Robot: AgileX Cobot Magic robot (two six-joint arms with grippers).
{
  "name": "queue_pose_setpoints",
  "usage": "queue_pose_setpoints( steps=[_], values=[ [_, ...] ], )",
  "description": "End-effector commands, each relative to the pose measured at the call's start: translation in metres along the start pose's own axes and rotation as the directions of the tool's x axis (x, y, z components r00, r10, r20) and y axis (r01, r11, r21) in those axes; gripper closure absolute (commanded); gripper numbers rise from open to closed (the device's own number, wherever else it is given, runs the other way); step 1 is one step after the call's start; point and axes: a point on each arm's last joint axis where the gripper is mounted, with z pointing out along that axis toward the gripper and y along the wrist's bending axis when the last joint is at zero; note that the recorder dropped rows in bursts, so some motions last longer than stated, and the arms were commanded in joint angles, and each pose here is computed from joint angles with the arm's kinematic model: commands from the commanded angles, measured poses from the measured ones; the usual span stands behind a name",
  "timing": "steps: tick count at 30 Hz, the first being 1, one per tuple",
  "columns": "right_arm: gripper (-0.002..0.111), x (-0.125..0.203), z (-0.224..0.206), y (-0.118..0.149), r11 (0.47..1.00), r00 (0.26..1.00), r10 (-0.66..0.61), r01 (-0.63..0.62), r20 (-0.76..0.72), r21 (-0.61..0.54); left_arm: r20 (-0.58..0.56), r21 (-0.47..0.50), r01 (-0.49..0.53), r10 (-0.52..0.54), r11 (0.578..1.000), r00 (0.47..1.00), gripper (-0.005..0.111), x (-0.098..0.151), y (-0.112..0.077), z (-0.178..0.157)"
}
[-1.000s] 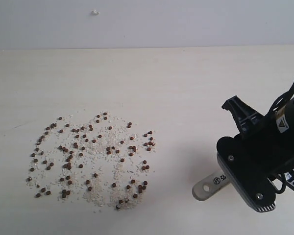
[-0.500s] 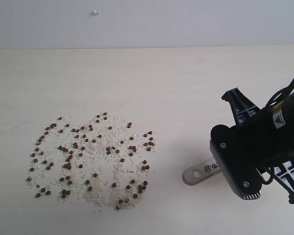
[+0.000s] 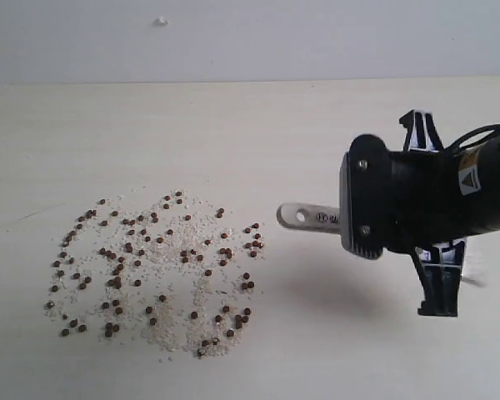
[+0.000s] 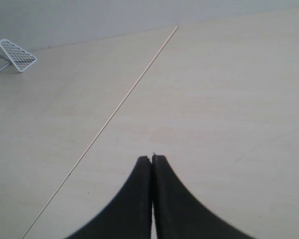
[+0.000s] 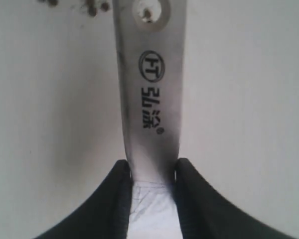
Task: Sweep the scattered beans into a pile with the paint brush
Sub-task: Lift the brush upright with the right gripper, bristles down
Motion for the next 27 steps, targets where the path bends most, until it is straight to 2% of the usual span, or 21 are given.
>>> queue_pose_setpoints(
  steps=[1,2,5,6,7,8,10,11,14,27],
  values=[
    [0.108,-0.004,-0.013,-0.011,0.937,0.94,0.328,-0.336,0.094,0.098,0.008,0.003,0.008,-0.008,1.0,1.0,0.107,0.0,0.0,0.0],
    [0.108,-0.003,-0.017,-0.015,0.892,0.9,0.418,-0.432,0.12,0.131,0.008,0.003,0.008,-0.008,1.0,1.0,0.107,0.0,0.0,0.0],
    [0.108,0.001,-0.025,-0.021,0.791,0.813,0.558,-0.581,0.164,0.19,0.008,0.003,0.008,-0.008,1.0,1.0,0.107,0.0,0.0,0.0],
    [0.108,0.003,-0.029,-0.024,0.732,0.765,0.615,-0.644,0.193,0.222,0.008,0.003,0.008,-0.008,1.0,1.0,0.107,0.0,0.0,0.0],
    [0.108,0.006,-0.033,-0.028,0.646,0.691,0.683,-0.722,0.236,0.248,0.008,0.003,0.008,-0.008,1.0,1.0,0.107,0.0,0.0,0.0],
    [0.108,0.009,-0.037,-0.031,0.532,0.594,0.753,-0.803,0.283,0.271,0.008,0.003,0.008,-0.008,1.0,1.0,0.107,0.0,0.0,0.0],
    [0.108,0.013,-0.04,-0.034,0.387,0.463,0.82,-0.881,0.336,0.272,0.008,0.003,0.008,-0.008,1.0,1.0,0.107,0.0,0.0,0.0],
    [0.108,0.014,-0.04,-0.035,0.342,0.422,0.836,-0.901,0.351,0.268,0.008,0.003,0.008,-0.008,1.0,1.0,0.107,0.0,0.0,0.0],
    [0.108,0.014,-0.04,-0.035,0.329,0.407,0.841,-0.908,0.356,0.261,0.008,0.003,0.008,-0.008,1.0,1.0,0.107,0.0,0.0,0.0],
    [0.108,0.012,-0.04,-0.035,0.334,0.404,0.837,-0.911,0.369,0.242,0.008,0.003,0.008,-0.008,1.0,1.0,0.107,0.0,0.0,0.0]
  ],
)
